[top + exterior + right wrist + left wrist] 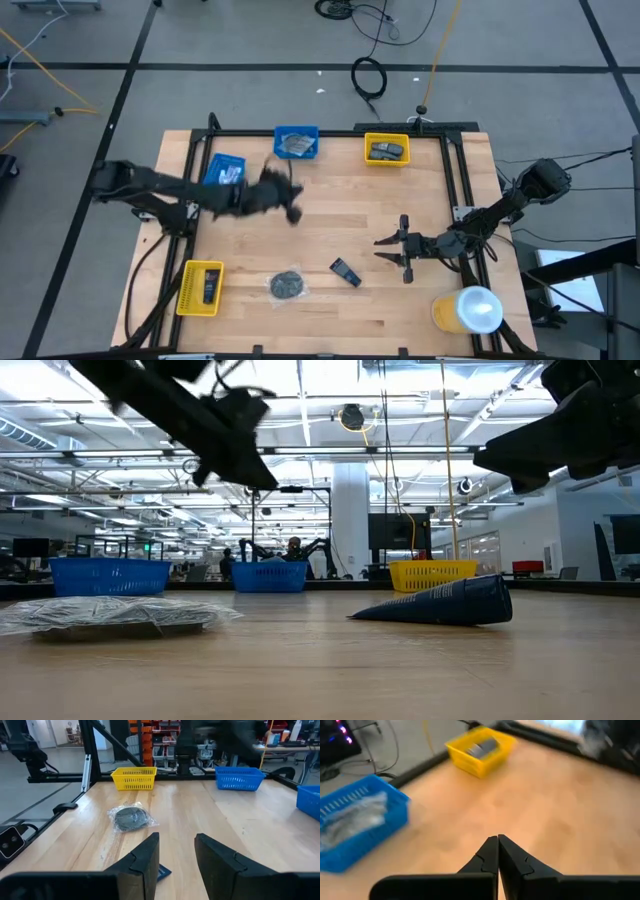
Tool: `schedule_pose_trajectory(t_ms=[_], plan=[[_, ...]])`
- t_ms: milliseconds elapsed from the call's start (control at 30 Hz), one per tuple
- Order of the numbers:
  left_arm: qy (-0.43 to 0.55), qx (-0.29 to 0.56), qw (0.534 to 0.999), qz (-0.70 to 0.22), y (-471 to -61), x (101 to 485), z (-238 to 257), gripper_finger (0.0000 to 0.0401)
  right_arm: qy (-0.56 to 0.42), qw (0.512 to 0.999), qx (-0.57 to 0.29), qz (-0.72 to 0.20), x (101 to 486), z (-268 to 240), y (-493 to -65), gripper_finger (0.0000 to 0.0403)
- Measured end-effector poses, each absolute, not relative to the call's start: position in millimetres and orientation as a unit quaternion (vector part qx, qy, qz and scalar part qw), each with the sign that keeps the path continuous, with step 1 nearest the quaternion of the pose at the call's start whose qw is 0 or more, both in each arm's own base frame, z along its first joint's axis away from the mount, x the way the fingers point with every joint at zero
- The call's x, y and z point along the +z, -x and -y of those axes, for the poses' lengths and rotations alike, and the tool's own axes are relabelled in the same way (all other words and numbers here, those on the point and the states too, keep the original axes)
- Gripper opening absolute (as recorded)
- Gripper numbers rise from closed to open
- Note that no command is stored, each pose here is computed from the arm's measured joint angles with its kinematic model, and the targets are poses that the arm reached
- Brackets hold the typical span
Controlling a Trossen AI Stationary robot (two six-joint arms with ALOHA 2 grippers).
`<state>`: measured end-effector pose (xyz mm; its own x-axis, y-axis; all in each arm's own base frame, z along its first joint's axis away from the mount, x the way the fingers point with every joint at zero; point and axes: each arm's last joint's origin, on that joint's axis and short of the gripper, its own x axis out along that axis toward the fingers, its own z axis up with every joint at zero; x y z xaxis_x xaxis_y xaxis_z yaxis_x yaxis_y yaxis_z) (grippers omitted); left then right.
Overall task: Pick & Place Travel size toiletries
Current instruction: Put the blue shave cream into the bottom yellow bin
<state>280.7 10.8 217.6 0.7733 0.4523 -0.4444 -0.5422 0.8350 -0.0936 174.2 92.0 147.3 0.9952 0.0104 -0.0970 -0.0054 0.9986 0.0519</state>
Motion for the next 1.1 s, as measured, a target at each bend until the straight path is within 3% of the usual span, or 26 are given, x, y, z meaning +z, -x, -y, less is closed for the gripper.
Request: schedule_pose_trajectory(t_ms=[233,467,667,900,1100], plan=[[0.081,0.216,0.954,-0.19,-266.3,206.6,94.8,0.0009,-0.03,0.998,0.008,-0.05,147.2,-92.2,-174.2,0.0116],[0.062,0.17,0.977,-0.112,-273.5,176.6,159.3,0.0011,-0.089,0.982,0.134,-0.1,140.7,-99.5,-172.1,0.0116],[0.061,0.138,0.987,-0.055,-298.9,150.6,160.8,0.0019,-0.103,0.974,0.16,-0.12,136.8,-102.8,-173.7,0.0125],[0.045,0.065,0.993,-0.084,-335.0,128.7,144.9,0.002,-0.07,0.976,0.159,-0.132,133.1,-114.6,-192.3,0.0177],[-0.054,0.009,0.989,-0.138,-368.6,123.8,150.8,0.0104,-0.043,0.977,0.164,-0.128,134.4,-121.9,-204.4,0.0226]])
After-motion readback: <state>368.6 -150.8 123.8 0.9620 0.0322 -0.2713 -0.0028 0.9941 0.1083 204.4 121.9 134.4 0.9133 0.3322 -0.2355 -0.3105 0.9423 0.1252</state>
